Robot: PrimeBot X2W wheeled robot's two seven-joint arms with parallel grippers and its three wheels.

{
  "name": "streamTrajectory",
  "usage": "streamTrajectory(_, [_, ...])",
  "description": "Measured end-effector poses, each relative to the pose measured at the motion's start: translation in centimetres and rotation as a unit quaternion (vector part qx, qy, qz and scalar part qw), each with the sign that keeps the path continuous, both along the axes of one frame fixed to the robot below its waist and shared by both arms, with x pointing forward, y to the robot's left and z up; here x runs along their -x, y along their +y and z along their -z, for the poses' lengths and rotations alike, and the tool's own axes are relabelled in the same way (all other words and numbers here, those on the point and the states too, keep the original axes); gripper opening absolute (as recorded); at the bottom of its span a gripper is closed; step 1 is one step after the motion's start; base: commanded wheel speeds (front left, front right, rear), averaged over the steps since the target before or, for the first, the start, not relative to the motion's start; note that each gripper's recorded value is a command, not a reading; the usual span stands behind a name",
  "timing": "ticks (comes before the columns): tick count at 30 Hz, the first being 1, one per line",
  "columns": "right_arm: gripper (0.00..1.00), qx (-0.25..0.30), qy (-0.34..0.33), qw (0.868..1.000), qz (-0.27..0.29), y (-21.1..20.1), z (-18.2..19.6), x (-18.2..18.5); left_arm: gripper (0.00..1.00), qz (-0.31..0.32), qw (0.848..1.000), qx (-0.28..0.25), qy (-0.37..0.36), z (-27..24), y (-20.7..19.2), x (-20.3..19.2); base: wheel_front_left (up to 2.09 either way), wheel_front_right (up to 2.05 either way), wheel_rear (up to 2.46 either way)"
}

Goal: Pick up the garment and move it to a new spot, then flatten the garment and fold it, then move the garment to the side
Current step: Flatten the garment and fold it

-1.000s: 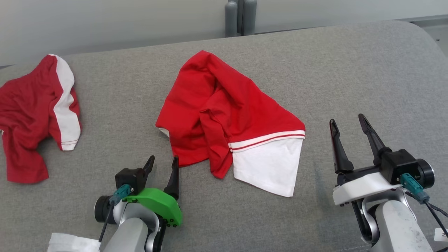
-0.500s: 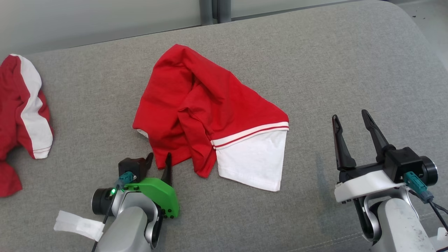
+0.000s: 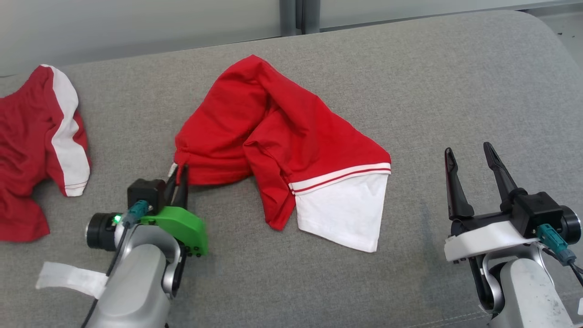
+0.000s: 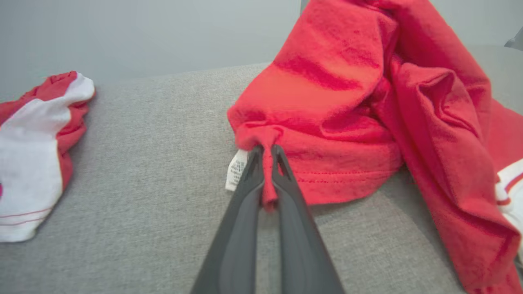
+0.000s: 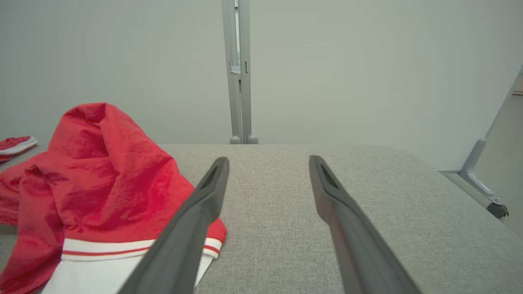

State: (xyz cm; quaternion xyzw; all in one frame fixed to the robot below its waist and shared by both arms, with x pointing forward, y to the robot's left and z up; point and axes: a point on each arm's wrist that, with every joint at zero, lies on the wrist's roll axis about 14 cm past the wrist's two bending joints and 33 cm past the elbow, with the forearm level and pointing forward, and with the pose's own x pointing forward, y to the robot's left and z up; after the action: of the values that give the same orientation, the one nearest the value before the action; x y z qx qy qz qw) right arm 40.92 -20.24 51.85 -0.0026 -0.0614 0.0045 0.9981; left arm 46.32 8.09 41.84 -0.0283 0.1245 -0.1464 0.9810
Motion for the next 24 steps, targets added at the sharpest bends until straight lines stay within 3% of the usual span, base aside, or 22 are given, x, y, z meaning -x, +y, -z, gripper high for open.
streamTrajectory(7, [1.0, -0.002, -0.006, 1.0, -0.012, 0.8, -0.4, -0.2, 0.0, -0.036, 0.997, -0.048, -0.045, -2.8, 5.8, -2.1, 0.0, 0.0, 0.0])
streamTrajectory(13, [1.0, -0.002, -0.005, 1.0, -0.012, 0.8, -0.3, -0.1, 0.0, -0.033, 0.991, -0.092, -0.088, -6.4, 8.3, -5.1, 0.0, 0.0, 0.0])
streamTrajectory(24, [1.0, -0.003, -0.005, 1.0, 0.005, -0.3, -0.5, 0.9, 0.0, 0.015, 0.973, -0.136, -0.187, -15.4, 6.3, -9.5, 0.0, 0.0, 0.0])
